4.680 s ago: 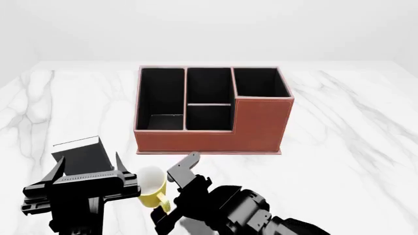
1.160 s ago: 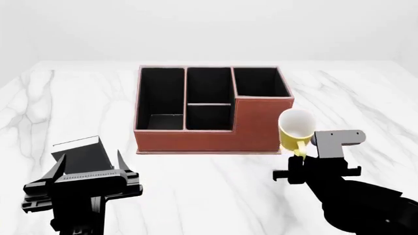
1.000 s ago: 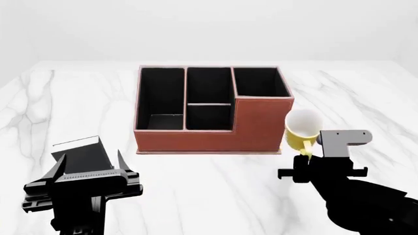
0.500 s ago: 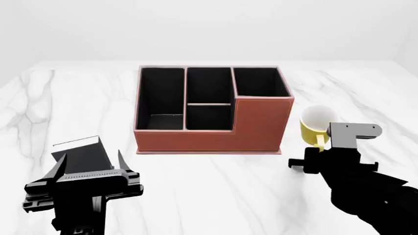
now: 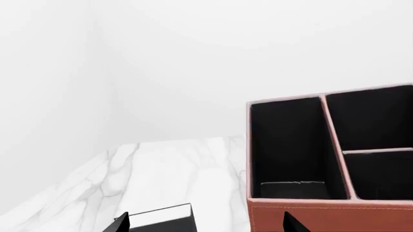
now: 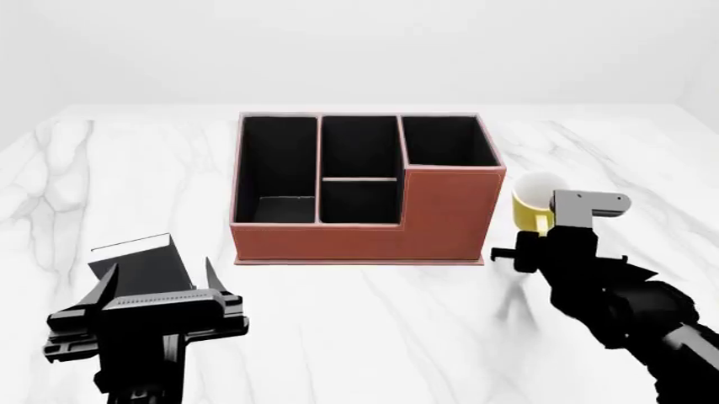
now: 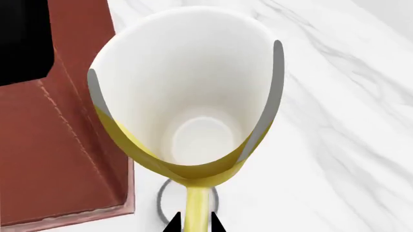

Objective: Pick up the yellow and white mug and place it to the right of the caddy.

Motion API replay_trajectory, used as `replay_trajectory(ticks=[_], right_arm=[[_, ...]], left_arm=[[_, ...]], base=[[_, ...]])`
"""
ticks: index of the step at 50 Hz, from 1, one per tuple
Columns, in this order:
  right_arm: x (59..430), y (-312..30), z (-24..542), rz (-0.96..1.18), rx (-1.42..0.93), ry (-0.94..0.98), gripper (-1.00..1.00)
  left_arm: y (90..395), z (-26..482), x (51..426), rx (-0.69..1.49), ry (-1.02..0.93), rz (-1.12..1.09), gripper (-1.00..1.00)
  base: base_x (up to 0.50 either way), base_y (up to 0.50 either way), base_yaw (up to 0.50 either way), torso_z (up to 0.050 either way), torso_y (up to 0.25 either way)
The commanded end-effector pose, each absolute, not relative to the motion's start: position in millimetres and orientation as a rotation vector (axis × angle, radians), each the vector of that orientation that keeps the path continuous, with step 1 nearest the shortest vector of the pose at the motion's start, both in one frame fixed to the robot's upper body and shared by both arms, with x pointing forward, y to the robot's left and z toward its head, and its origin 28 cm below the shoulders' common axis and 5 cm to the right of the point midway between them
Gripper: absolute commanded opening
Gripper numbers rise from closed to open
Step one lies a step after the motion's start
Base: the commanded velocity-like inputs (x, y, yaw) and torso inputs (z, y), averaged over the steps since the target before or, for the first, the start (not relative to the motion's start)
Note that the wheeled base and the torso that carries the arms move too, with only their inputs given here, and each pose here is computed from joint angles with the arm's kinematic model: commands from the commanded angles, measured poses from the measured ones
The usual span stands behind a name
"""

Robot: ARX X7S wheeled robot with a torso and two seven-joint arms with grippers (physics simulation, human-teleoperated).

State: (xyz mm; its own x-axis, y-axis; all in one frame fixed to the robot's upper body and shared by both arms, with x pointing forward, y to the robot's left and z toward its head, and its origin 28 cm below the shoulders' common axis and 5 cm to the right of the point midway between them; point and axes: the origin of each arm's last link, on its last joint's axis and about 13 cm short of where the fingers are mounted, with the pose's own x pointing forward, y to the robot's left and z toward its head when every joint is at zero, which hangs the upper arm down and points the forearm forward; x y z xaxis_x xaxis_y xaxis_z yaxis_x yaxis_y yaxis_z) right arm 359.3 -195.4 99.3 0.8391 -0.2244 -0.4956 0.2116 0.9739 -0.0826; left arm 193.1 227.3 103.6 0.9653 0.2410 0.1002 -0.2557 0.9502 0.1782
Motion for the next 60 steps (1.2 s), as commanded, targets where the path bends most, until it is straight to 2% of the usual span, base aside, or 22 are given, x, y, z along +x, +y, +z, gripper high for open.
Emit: replay_trajectory(ticks=[1, 28, 60], right_arm=[[382.3, -196.7, 96.0, -0.236, -0.038, 0.529, -1.0], [374.1, -198.5, 80.0, -0.248, 0.002, 0.564, -1.0], [366.7, -183.9, 57.8, -0.261, 0.005, 0.605, -1.0]], left_arm=[[226.8, 102.2, 195.4, 0.188, -0.074, 0.247, 1.0], [225.8, 103.3, 195.7, 0.188, -0.078, 0.241, 1.0], [226.7, 101.1, 196.7, 0.189, -0.072, 0.243, 1.0]], base=[[0.0, 0.0, 0.0, 0.0, 0.0], [0.0, 0.0, 0.0, 0.0, 0.0], [0.0, 0.0, 0.0, 0.0, 0.001]])
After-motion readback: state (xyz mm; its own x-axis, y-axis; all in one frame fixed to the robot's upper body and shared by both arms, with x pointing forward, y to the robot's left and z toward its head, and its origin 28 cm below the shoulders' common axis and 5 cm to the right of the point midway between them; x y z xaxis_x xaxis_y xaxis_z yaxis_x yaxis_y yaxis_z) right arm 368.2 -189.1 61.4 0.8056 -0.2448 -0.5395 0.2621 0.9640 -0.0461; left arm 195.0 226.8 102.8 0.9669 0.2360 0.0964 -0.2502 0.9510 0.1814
